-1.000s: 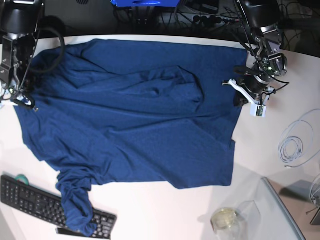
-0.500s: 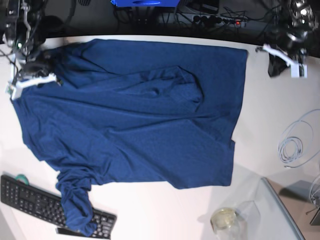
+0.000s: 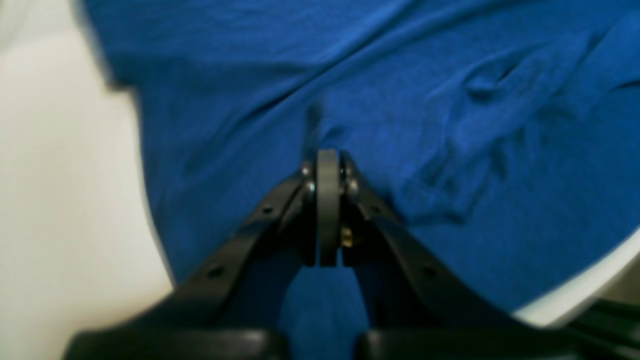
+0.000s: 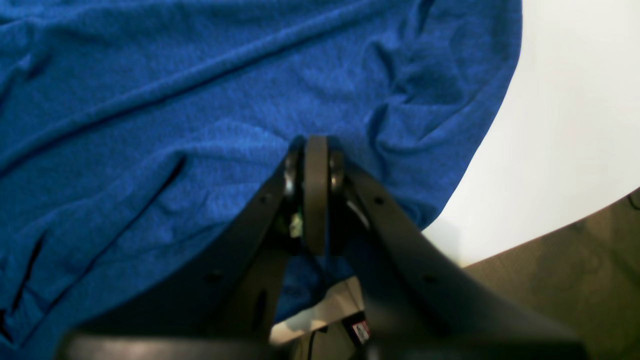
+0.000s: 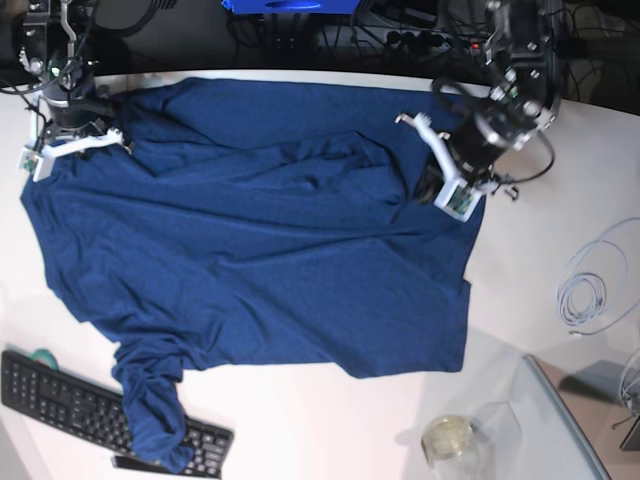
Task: Layout the t-shirt on the table in an organized manner, then fold the t-shirt properly
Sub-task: 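Release the corner and move the left gripper inward onto the shirt body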
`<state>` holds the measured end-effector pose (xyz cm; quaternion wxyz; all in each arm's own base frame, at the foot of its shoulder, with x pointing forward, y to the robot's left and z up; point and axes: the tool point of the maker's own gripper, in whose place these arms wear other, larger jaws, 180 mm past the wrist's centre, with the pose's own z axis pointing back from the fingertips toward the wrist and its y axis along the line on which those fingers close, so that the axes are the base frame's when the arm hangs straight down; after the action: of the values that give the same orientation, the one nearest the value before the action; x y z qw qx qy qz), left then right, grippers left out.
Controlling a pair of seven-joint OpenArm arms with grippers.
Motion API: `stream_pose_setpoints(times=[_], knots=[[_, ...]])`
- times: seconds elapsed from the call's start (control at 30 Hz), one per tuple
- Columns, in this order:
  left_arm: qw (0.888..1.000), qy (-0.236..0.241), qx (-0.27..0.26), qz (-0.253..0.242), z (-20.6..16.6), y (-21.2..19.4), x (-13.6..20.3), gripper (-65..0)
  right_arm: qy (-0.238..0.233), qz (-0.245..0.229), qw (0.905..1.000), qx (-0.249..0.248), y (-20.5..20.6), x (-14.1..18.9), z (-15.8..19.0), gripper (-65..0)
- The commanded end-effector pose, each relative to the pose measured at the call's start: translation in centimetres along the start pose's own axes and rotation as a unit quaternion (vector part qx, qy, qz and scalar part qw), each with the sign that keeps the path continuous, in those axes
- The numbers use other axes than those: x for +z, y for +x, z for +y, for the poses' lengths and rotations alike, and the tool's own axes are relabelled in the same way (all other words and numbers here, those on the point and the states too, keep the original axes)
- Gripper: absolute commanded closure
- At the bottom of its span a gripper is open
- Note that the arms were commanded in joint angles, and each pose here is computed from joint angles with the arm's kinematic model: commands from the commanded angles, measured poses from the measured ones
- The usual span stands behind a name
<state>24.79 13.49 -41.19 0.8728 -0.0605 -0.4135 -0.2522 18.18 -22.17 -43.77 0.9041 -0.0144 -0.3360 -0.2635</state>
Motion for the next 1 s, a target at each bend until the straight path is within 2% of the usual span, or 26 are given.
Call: stream_pose_setpoints(times=[0.0,0.03,0.1,0.33,0.43,0.6,0.83,0.97], knots=[[1.0,0.009,-0.006,-0.017,0.5,1.9,-0.4,-6.9,0.003,-0.02,0.9998,0.004,1.1,0.2,0.0,0.0],[1.0,0.008,-0.011,-0.012,0.3,2.7,-1.1,-13.2,0.003,-0.02,0.9998,0.004,1.1,0.2,0.0,0.0],[1.0,0.002,-0.021,-0.002,-0.1,4.0,-2.2,-18.4,0.002,-0.018,0.9998,0.005,1.0,0.2,-0.1,0.0],[0.993,-0.047,-0.08,0.077,-3.2,5.0,-5.0,-19.4,-0.001,-0.014,0.9999,0.006,0.6,0.3,-0.3,0.0],[0.994,-0.033,-0.069,0.081,-3.4,4.8,-5.1,-20.4,0.0,-0.014,0.9999,0.005,0.5,0.3,-0.3,0.0],[0.994,-0.031,-0.068,0.081,-4.0,5.0,-5.3,-31.6,-0.001,-0.014,0.9999,0.005,0.6,0.3,-0.3,0.0],[0.987,-0.075,-0.081,0.115,-7.1,2.6,-6.4,-31.4,-0.001,-0.014,0.9999,0.005,0.6,0.3,-0.3,0.0],[0.984,-0.083,-0.073,0.137,-7.6,0.9,-6.8,-31.4,-0.002,-0.014,0.9999,0.005,0.6,0.3,-0.4,0.0]])
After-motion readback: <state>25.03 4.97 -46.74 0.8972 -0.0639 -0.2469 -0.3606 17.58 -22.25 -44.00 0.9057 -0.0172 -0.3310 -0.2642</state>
